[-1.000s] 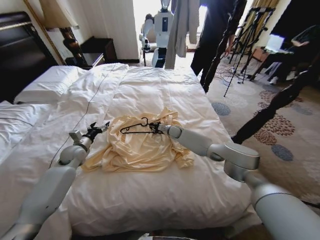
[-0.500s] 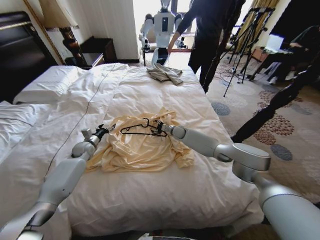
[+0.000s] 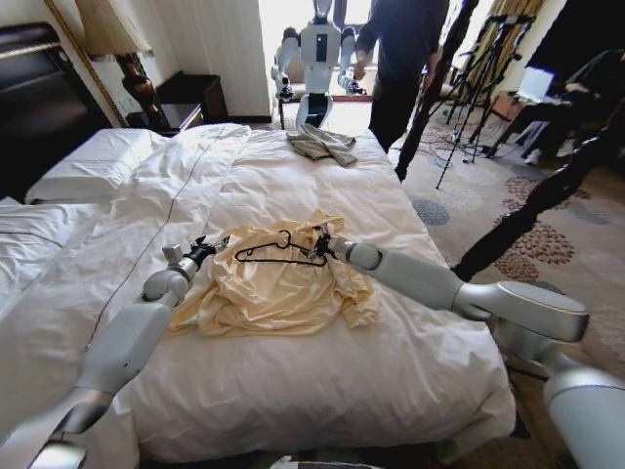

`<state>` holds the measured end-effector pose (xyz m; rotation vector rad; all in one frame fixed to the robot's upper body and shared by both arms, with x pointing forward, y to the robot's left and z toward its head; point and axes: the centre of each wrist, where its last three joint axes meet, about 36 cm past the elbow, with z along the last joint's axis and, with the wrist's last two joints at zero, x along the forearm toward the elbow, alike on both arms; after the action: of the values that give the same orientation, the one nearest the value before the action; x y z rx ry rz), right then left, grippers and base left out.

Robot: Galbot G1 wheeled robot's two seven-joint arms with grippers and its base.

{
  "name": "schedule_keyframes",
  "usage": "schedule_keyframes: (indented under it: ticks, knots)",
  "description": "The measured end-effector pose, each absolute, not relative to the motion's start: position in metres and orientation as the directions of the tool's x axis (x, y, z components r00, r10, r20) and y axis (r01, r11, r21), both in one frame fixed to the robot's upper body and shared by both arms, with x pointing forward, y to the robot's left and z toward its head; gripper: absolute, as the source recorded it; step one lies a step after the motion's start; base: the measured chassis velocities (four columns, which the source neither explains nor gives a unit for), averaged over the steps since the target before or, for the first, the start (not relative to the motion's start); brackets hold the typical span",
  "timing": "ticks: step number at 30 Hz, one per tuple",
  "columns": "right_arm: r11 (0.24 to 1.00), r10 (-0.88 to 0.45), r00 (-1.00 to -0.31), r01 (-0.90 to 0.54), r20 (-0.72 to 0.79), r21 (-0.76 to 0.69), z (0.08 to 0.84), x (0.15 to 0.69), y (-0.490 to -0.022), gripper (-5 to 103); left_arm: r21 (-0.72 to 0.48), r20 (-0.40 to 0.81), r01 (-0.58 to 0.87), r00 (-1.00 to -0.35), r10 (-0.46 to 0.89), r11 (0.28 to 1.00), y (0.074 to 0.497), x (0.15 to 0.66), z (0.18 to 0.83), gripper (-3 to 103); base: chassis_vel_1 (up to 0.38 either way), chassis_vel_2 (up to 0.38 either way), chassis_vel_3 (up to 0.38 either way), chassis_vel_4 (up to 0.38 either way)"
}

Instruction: Pick up the clothes from the bed and hang them on the clothes hanger.

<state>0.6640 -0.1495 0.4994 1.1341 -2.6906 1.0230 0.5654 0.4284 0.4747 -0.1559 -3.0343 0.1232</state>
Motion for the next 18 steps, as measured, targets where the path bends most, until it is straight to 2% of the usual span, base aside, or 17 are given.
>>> schedule_keyframes:
  ticks: [1,2,5,9,18]
  knots:
    - [0.57,-0.606,-0.746,-0.65,0.277,-0.503,0.506,0.66,-0.151,100,-0.082,0.101,0.102,-0.989,0.11,0.991,0.427,0.567,0.474,100,0.0,0.0,0.0,0.0]
    - [0.57,-0.606,-0.746,-0.65,0.277,-0.503,0.506,0.66,-0.151,100,-0.082,0.101,0.102,-0.989,0.11,0.991,0.427,0.567,0.474,100,0.0,0.0,0.0,0.0]
    - [0.675,-0.583,-0.766,-0.642,0.271,-0.362,0.521,0.649,-0.155,100,-0.081,0.116,0.111,-0.986,0.12,0.991,0.424,0.575,0.471,100,0.0,0.0,0.0,0.0]
    - [0.722,-0.571,-0.779,-0.627,0.259,-0.294,0.534,0.64,-0.169,100,-0.089,0.134,0.115,-0.983,0.126,0.989,0.418,0.587,0.467,100,0.0,0.0,0.0,0.0]
    - [0.748,-0.547,-0.8,-0.599,0.246,-0.285,0.544,0.625,-0.207,100,-0.063,0.147,0.082,-0.985,0.09,0.995,0.413,0.624,0.452,100,0.0,0.0,0.0,0.0]
